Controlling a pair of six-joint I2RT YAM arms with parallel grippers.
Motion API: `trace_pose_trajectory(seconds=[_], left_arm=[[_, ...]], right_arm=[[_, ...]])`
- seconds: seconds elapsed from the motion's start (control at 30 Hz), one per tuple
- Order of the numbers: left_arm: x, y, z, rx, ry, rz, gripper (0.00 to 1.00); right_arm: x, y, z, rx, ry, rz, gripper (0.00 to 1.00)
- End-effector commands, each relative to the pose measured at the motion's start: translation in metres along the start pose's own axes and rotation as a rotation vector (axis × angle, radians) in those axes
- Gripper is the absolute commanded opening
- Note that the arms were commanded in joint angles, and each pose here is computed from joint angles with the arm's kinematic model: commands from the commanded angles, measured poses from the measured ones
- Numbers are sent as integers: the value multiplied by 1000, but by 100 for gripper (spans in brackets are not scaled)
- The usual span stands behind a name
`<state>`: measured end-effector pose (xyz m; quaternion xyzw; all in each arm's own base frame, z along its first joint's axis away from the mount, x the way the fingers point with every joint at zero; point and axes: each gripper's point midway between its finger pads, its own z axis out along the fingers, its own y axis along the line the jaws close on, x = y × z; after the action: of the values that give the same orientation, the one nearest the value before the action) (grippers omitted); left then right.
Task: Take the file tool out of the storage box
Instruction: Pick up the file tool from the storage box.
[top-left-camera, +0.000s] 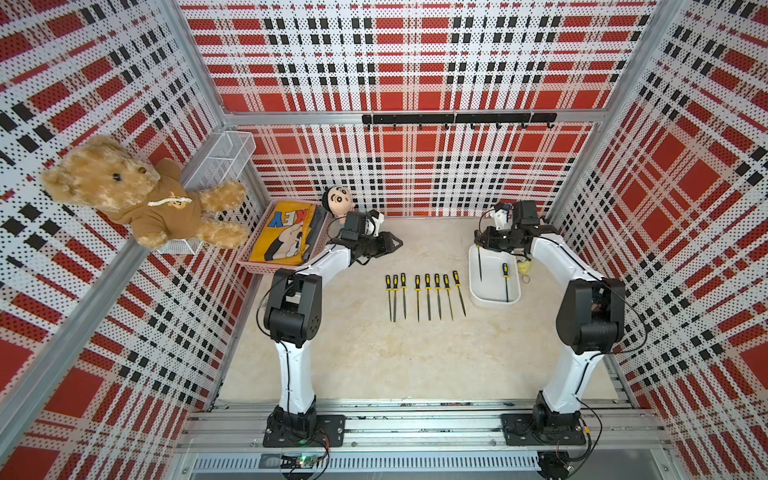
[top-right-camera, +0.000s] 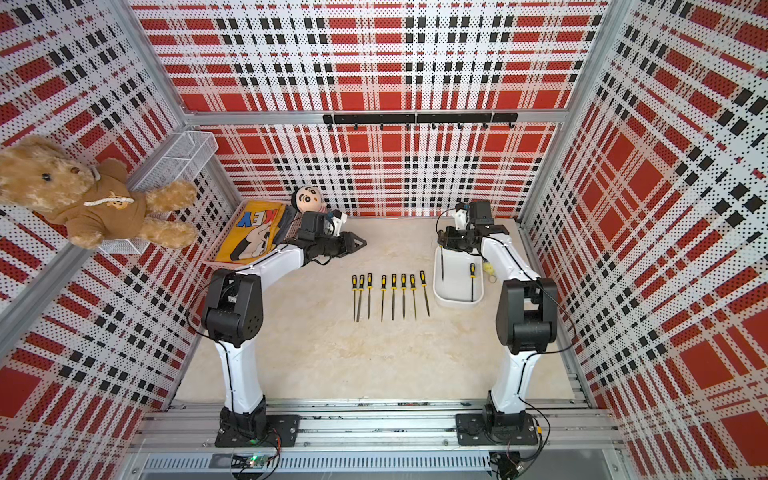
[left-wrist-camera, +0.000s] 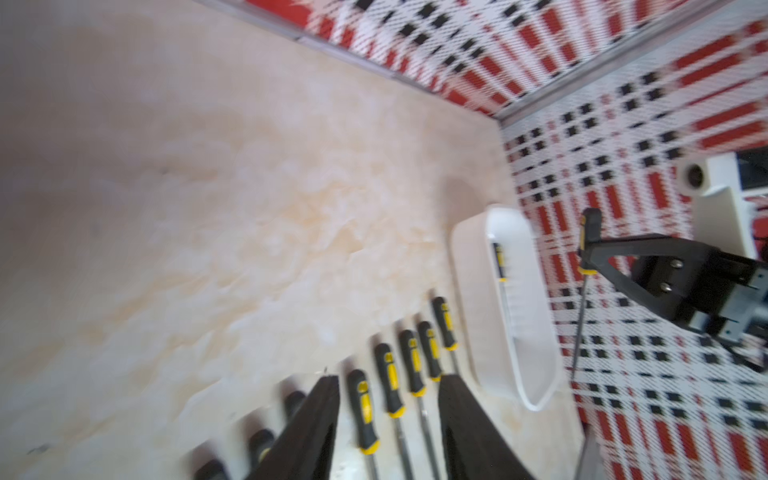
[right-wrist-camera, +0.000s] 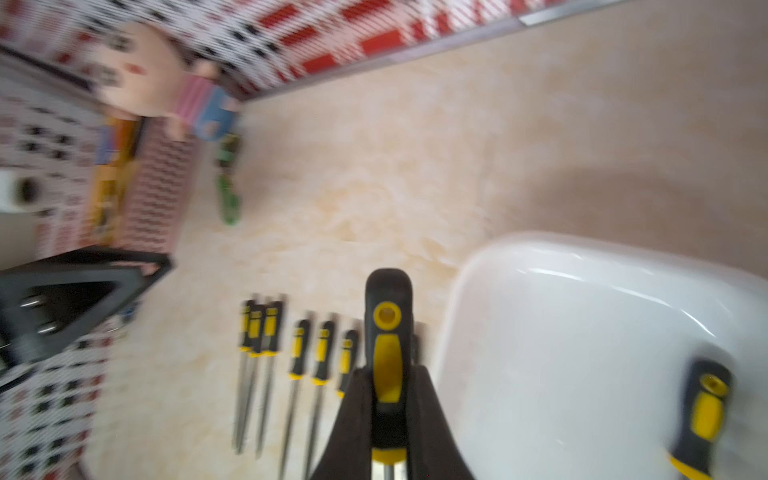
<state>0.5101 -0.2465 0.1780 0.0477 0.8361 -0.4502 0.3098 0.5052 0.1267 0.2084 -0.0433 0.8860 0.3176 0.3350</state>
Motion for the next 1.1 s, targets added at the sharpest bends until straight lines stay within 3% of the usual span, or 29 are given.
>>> trace_pose_trajectory(seconds=[0.0, 0.03, 0.23, 0.47, 0.73, 1.07], left_arm=[[-26, -88, -32, 369, -100, 78, 48], [-37, -88, -46, 409, -140, 70, 49], [-31, -134, -78, 677, -161, 84, 56], [-18, -124, -107, 816, -178, 14, 54], [-1, -94, -108, 787, -190, -56, 54], [-3, -90, -104, 751, -209, -55, 54]], right_arm=[[-1, 83, -7, -396, 26, -66, 0], [5, 94, -3, -426, 50, -80, 0], [37, 158, 27, -598, 142, -104, 0], [32, 203, 39, -730, 145, -85, 0], [27, 219, 37, -756, 160, -105, 0], [48, 244, 51, -771, 222, -145, 0]])
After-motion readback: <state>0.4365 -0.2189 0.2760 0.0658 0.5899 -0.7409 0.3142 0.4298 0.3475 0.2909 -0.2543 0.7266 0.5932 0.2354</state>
